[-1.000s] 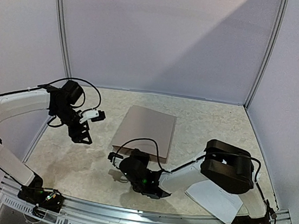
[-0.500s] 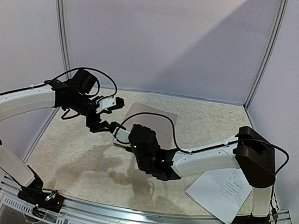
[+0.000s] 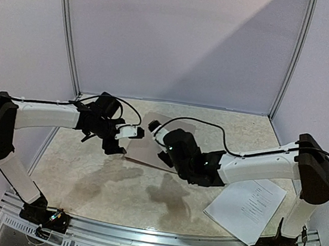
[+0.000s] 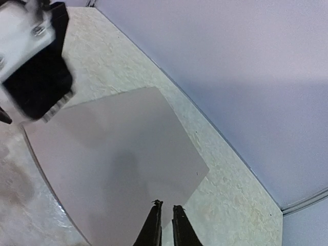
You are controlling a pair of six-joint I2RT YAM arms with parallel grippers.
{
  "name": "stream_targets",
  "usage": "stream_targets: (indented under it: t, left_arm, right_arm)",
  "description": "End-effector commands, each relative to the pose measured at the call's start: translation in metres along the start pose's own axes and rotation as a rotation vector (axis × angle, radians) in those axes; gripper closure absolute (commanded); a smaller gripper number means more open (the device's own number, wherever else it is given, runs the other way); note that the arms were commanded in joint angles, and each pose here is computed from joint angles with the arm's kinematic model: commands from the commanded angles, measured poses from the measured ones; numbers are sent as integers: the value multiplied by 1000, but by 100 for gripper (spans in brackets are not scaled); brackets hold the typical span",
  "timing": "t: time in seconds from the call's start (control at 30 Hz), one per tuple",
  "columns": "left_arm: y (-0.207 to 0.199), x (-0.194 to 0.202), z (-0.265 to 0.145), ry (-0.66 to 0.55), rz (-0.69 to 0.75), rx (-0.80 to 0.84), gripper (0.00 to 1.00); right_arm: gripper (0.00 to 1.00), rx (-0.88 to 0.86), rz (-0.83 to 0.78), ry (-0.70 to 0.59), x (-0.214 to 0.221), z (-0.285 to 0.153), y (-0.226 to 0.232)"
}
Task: Put the files into the folder
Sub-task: Open the folder at the center of the board.
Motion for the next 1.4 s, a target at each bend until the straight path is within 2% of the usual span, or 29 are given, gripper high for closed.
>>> stream_targets:
  t: [0.0, 0.17, 0.33, 0.5, 0.73, 1.07, 1.37]
  left_arm:
    - [-1, -12, 26, 95, 241, -116, 17]
    - [-21, -16, 45, 122, 376, -83, 17]
    - [-43, -15, 62, 154, 436, -10, 19]
    - [-41, -26, 72, 158, 488, -175, 24]
    - [-39, -30, 69, 116, 504, -379, 39]
    - [-38, -22, 82, 149, 555, -523, 43]
    - [-45, -13, 101, 161, 667, -662, 43]
  right_arm:
    - [84, -37, 313, 167, 32, 14, -32]
    - [72, -72, 603, 324, 60, 39, -53]
    - [66, -73, 801, 448, 92, 62, -68]
    - [62, -27, 816, 485, 103, 72, -68]
    - [61, -46, 845, 517, 114, 79, -56]
    - [60, -52, 887, 533, 117, 82, -51]
    - [60, -86, 915, 556, 123, 83, -41]
Point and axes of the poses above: each gripper's point midway between its finger pads, its own z axis out along the fingers, its own y axis along the line the jaws close on, x = y × z, the point moved 5 cm from there along -z, back along the fingers, and after that the axes turned 9 degrees about z, right-handed, at the moved point
